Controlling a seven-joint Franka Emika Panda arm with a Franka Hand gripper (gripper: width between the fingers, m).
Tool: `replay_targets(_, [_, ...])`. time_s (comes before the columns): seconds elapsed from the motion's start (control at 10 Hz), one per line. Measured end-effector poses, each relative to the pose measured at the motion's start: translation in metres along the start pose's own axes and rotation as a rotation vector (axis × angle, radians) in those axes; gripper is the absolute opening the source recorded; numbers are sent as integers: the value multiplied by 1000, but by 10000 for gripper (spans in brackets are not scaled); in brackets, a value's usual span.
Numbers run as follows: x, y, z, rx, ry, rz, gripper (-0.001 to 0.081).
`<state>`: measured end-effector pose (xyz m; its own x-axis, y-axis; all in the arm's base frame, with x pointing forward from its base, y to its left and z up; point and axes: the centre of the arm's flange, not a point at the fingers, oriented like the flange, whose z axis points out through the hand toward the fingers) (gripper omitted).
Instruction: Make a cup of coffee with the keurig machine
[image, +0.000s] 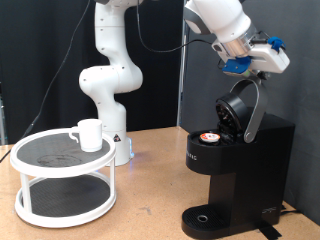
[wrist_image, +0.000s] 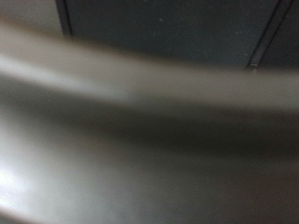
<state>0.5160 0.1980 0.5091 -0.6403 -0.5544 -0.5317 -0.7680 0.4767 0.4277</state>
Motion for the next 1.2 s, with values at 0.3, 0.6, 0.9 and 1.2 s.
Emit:
replay_targets(0.3, [1, -4, -9, 7, -14, -8, 1])
replay_targets(0.6, [10, -14, -27, 5, -9, -4, 0])
replay_targets(0.9, [13, -18, -33, 45, 33, 14, 0])
replay_targets(1.2, [20, -24, -49, 59, 58, 19, 0])
